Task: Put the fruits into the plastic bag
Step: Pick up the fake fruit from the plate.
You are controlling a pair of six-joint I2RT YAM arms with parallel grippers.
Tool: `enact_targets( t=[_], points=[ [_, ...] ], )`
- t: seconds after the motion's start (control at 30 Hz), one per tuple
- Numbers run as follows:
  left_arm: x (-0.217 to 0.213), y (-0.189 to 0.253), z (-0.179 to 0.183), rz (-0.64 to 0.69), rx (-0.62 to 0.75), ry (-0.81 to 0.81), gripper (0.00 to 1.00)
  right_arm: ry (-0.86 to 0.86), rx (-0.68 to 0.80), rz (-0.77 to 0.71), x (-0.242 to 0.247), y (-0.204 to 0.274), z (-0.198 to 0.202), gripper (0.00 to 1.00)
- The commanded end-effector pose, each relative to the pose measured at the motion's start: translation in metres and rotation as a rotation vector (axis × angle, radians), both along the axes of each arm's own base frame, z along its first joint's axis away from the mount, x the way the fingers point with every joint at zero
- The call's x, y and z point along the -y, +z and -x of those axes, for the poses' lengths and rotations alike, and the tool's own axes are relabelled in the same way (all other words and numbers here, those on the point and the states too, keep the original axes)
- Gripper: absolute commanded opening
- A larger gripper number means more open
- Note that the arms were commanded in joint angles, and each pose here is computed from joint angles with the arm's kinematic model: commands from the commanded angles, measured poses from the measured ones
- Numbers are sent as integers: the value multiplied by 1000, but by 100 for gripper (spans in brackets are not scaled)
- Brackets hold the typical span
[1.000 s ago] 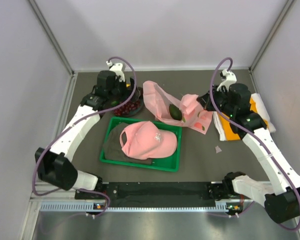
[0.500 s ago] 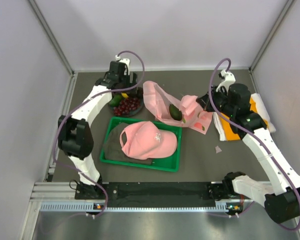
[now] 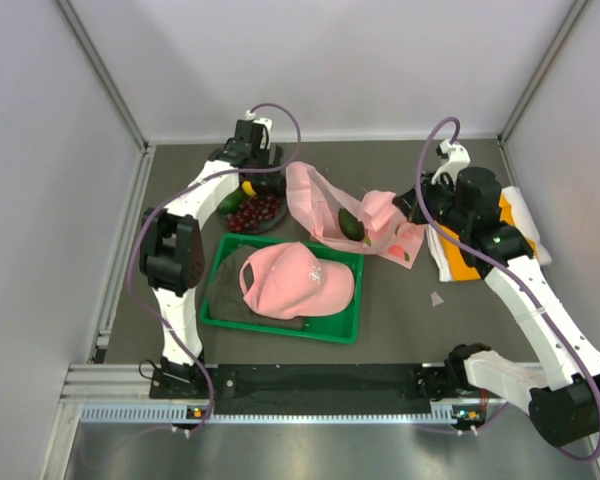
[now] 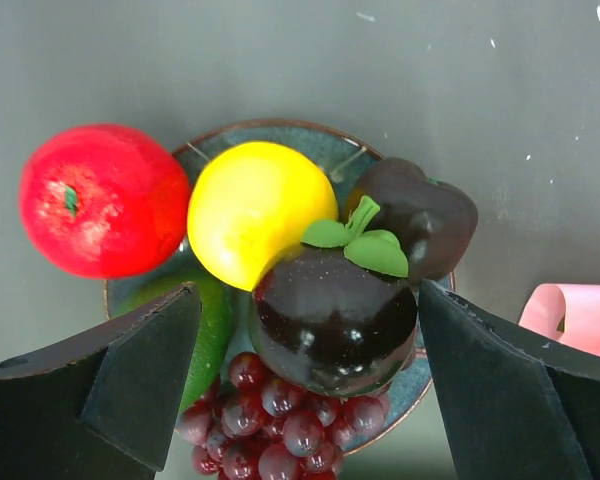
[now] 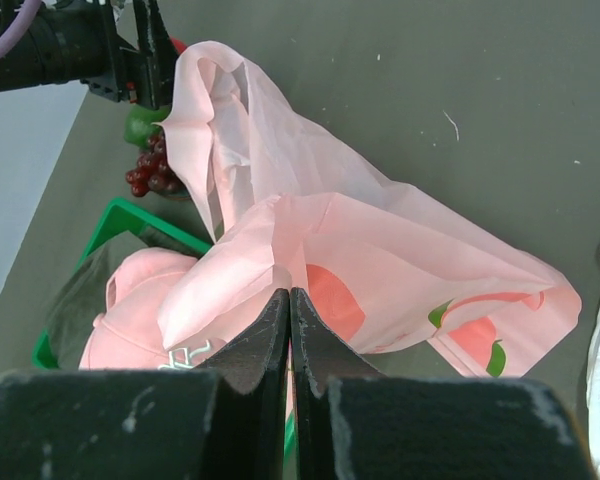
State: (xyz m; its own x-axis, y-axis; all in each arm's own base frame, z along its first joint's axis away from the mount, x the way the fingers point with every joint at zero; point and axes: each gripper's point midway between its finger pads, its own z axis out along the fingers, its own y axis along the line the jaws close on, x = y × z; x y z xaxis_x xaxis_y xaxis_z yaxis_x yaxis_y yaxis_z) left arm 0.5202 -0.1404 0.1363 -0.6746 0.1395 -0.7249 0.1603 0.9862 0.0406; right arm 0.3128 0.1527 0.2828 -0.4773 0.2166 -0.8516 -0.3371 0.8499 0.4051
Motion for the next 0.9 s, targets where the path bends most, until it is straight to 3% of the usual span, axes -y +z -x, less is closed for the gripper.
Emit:
enact_targets(
  t=[0.0, 0.5, 0.87],
  points=[
    [-2, 19, -18, -2, 74, 5, 93, 8, 47, 2, 2, 13, 0, 0],
    [11, -2, -14, 60, 5, -25, 93, 14, 36, -5, 0, 8, 0, 0],
    [9, -10, -13, 43, -14, -15, 86, 16, 35, -10, -2, 8, -2, 0]
  ],
)
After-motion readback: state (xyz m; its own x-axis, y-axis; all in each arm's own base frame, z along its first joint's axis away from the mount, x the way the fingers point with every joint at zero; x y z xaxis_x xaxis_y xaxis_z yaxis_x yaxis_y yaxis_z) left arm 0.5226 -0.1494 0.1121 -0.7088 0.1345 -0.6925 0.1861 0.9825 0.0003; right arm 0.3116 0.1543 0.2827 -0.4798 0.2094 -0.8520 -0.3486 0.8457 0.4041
